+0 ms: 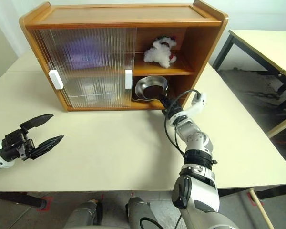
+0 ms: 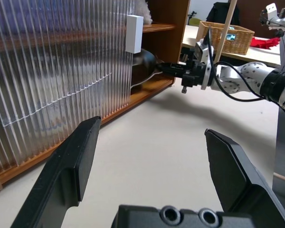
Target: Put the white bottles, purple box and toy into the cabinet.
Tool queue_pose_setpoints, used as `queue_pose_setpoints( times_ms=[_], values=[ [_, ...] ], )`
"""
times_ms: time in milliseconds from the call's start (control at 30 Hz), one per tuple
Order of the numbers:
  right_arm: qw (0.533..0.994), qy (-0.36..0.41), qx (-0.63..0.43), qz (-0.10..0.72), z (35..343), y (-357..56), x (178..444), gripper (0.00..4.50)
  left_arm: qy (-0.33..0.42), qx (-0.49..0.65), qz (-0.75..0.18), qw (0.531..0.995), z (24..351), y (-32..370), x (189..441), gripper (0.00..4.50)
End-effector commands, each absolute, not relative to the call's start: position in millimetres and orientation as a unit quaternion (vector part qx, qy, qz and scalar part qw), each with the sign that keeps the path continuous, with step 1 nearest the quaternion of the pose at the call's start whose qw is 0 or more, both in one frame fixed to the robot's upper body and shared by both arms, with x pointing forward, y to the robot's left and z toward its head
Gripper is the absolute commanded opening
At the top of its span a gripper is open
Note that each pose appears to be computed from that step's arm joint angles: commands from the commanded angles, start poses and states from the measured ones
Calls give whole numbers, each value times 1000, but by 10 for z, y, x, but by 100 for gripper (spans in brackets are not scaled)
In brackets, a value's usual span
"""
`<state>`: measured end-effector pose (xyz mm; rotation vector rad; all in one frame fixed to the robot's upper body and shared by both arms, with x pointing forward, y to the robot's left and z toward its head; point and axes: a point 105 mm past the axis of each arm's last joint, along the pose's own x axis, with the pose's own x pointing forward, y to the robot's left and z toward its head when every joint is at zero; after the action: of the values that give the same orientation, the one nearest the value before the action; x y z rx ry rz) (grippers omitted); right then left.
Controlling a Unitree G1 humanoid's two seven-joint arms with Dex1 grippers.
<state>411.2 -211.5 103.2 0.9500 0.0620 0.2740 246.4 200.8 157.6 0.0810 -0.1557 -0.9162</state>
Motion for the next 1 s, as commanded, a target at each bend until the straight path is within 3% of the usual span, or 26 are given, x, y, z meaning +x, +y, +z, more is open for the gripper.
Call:
queue_pose_setpoints(
  times_ms=[33, 333, 433, 767, 1000],
  values=[
    [885, 60, 446, 121, 887, -2026, 4144, 2, -72, 45, -445, 892, 1572, 1986, 2455, 450],
    [891, 68, 432, 120, 865, -1982, 4193, 2, -70, 44, -444, 892, 1562, 1988, 2444, 450],
    [895, 71, 424, 120, 852, -1992, 4182, 71, -69, 43, -445, 892, 1560, 1983, 2442, 450],
    [896, 70, 421, 121, 855, -2034, 4173, 440, -69, 45, -444, 892, 1560, 1999, 2469, 450],
    [903, 124, 348, 219, 902, -2062, 3876, 446, -68, 45, -440, 894, 1568, 2012, 2450, 450]
  ],
)
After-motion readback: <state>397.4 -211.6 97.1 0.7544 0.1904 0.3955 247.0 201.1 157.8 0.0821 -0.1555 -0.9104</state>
